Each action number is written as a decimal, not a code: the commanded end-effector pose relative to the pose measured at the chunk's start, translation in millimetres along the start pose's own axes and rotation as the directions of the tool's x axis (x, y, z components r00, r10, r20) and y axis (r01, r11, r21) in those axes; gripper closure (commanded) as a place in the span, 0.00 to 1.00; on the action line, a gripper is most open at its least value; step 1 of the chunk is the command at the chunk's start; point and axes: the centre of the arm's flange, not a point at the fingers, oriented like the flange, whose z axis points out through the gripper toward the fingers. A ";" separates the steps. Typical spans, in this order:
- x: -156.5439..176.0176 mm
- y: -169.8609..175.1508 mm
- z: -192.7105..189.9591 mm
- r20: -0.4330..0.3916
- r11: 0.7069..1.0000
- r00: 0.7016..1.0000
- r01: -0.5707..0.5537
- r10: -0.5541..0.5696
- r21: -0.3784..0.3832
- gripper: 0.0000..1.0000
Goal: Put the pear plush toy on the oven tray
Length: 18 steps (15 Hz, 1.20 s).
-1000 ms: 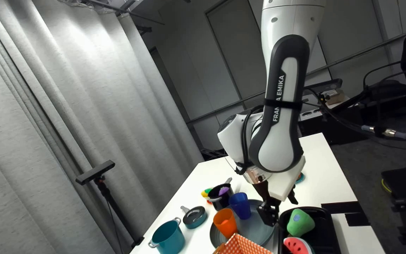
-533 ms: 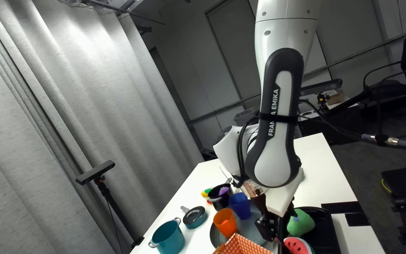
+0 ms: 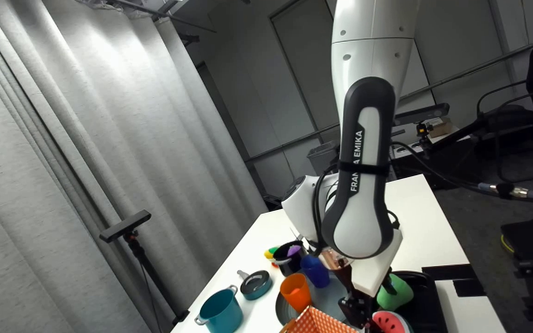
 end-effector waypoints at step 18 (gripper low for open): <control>-3.5 -12.9 15.2 0.082 0.995 0.992 -0.098 0.101 -0.033 0.00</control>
